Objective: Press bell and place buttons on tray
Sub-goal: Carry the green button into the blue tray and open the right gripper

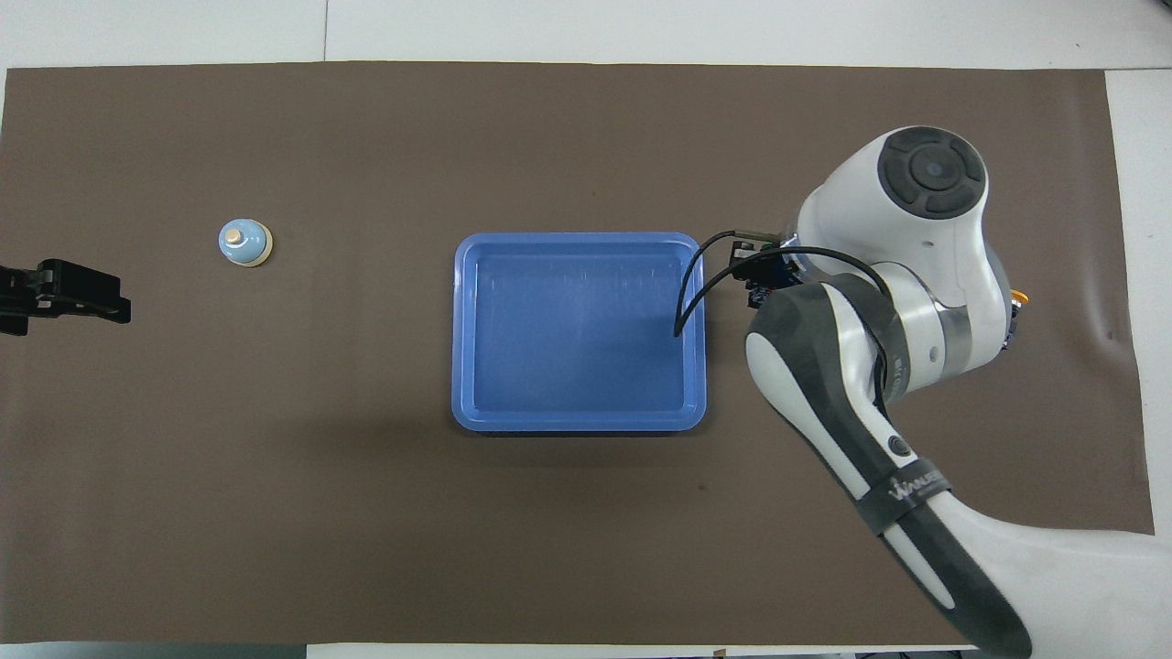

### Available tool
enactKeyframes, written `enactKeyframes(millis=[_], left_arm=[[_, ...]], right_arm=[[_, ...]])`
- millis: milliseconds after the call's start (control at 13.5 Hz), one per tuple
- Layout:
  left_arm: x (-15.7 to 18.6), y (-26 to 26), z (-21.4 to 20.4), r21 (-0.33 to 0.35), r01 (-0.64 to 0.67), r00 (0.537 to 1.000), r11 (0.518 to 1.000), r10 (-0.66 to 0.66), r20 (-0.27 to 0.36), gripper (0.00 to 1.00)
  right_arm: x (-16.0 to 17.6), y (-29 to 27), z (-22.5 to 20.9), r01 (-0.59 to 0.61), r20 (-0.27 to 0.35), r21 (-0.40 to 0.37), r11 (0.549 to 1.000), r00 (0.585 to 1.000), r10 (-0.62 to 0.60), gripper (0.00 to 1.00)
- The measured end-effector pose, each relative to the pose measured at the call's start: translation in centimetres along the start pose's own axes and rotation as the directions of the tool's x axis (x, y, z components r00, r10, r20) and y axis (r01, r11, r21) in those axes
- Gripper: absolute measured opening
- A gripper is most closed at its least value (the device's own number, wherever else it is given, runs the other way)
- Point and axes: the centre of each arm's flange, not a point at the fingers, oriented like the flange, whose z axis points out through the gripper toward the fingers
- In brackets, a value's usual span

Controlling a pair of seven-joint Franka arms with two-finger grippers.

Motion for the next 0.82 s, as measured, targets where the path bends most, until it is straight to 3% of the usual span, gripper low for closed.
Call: enactKeyframes(millis=[149, 372, 818], left_arm=[[0.0, 0.0, 0.0, 0.000, 0.000, 1.000, 1.000, 0.000, 0.000, 1.00], [0.0, 0.0, 0.0, 0.000, 0.000, 1.000, 1.000, 0.000, 0.000, 1.00], [0.0, 0.0, 0.0, 0.000, 0.000, 1.000, 1.000, 0.000, 0.000, 1.00]], right_arm=[[-2.9, -4.8, -0.2, 0.031, 0.000, 0.000, 1.000, 1.000, -0.031, 0.44], [-5.5, -9.1, 3.2, 0.046, 0.015, -0.008, 0.999, 0.999, -0.046, 0.44], [-5.7, -10.0, 11.1, 0.040, 0.011, 0.000, 0.999, 0.999, -0.040, 0.44]])
